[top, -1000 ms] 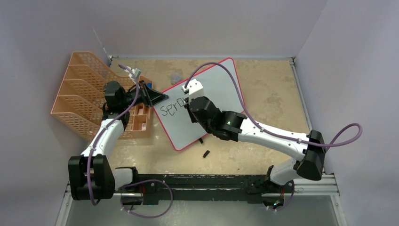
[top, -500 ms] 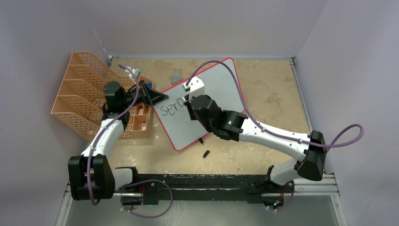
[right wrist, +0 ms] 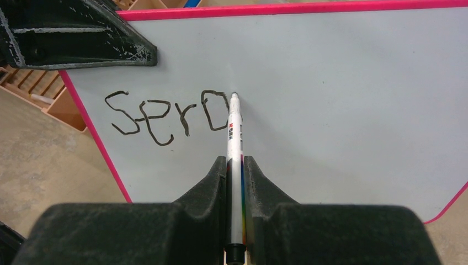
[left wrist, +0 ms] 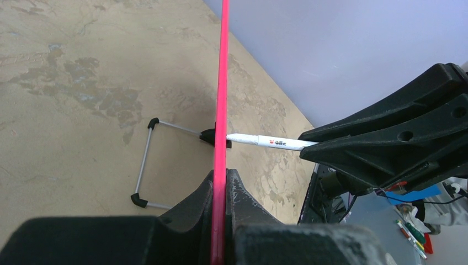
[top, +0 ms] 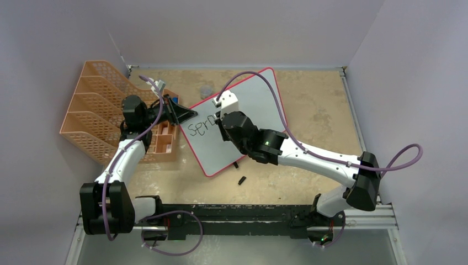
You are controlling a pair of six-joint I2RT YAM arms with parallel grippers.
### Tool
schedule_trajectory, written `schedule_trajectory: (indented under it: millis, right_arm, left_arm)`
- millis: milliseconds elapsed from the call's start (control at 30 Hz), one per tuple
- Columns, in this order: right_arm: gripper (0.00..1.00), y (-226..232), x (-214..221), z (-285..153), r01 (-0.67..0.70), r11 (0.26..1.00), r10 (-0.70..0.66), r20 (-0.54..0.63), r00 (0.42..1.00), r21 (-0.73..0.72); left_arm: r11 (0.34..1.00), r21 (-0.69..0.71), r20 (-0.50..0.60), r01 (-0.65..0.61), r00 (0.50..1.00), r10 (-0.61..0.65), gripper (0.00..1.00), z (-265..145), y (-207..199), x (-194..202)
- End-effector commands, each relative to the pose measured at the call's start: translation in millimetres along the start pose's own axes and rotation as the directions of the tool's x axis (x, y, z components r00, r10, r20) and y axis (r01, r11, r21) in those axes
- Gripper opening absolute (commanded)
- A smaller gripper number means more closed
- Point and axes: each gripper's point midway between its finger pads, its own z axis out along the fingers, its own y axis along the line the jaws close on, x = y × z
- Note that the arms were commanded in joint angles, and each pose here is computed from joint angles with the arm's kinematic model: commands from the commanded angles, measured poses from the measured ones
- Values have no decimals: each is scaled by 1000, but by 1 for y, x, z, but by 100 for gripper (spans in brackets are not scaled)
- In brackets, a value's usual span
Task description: Write a sentence on the whiteboard
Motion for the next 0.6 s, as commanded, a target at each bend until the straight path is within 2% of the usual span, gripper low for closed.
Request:
schedule_trajectory:
  millis: [0,567]
  right_arm:
    - [0,-6,-12,3,-19,999,18,41,999,28]
    - [0,-21,-13,4,-28,997,25,43,999,76]
  left_arm:
    - [998,53,-27,-40,999,42,0,3,-10,3]
    - [998,54,-27,-43,999,44,0,2,-11,3]
